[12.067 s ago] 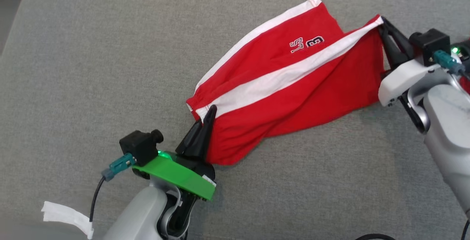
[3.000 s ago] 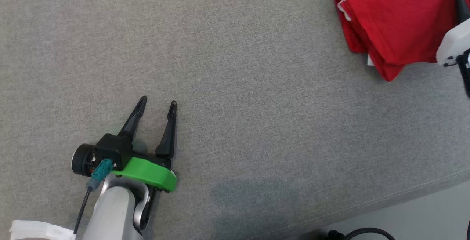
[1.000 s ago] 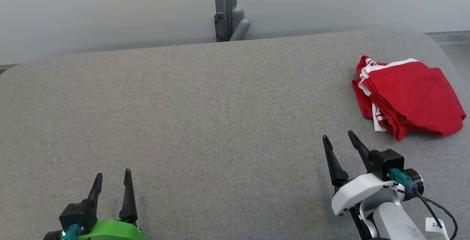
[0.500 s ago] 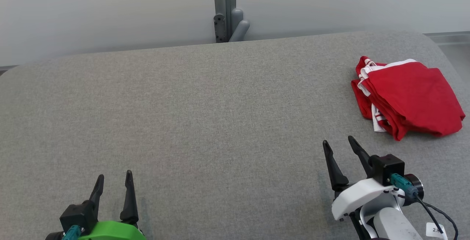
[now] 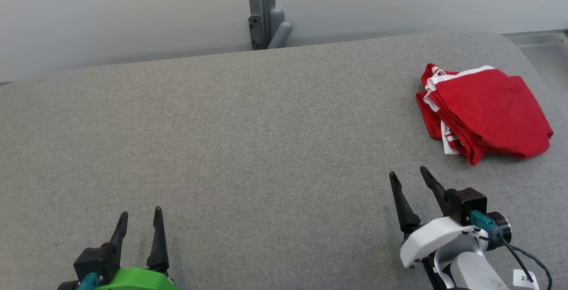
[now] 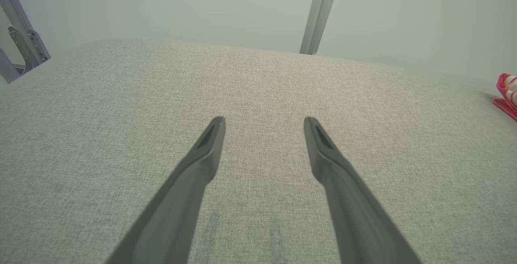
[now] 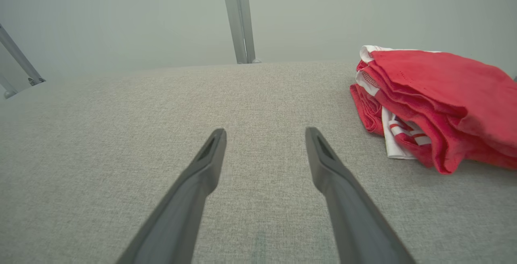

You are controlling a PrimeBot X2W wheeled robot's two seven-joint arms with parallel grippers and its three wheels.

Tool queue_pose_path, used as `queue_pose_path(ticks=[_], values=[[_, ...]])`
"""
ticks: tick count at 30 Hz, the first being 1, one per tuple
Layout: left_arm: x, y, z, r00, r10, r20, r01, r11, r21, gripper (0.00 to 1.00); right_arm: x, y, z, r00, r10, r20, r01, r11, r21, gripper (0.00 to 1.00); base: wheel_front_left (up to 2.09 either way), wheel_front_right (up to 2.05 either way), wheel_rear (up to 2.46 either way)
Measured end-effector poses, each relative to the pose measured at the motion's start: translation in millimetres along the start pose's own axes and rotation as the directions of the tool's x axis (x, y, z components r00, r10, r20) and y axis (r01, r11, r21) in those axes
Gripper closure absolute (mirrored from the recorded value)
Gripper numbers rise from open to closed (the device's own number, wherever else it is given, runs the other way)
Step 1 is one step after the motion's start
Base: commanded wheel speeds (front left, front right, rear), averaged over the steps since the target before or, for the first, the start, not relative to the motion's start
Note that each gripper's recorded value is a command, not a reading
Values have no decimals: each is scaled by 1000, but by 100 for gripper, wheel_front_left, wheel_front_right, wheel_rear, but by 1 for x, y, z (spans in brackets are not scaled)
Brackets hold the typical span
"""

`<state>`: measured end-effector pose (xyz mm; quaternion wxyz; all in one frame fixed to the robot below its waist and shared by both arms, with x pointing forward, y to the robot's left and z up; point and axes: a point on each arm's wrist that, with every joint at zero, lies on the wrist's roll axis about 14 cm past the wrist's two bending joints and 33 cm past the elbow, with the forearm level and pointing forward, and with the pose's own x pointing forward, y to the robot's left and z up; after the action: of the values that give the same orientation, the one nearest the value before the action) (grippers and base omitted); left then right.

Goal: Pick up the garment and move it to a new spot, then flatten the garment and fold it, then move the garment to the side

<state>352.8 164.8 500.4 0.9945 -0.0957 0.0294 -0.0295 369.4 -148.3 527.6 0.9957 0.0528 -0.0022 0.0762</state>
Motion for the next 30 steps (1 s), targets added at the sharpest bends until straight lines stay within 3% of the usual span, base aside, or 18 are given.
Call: queue_pose_path(ticks=[10,11,20,30], values=[[1,-3,-6,1000,-8,-17,8,1000,-17,0,0,0,-1,1000,-2,-1,2,1000,24,0,0,0,0],[1,-3,-7,1000,-8,-23,8,1000,-19,100,-1,0,-2,1000,-3,-4,3,1000,25,100,0,0,0],[-2,6,-22,995,38,-87,-49,991,-122,100,-10,-9,-24,995,-53,-81,64,988,141,100,0,0,0],[0,12,-16,994,73,-84,-94,954,-286,100,-8,-20,-20,991,-103,-88,125,942,310,100,0,0,0]])
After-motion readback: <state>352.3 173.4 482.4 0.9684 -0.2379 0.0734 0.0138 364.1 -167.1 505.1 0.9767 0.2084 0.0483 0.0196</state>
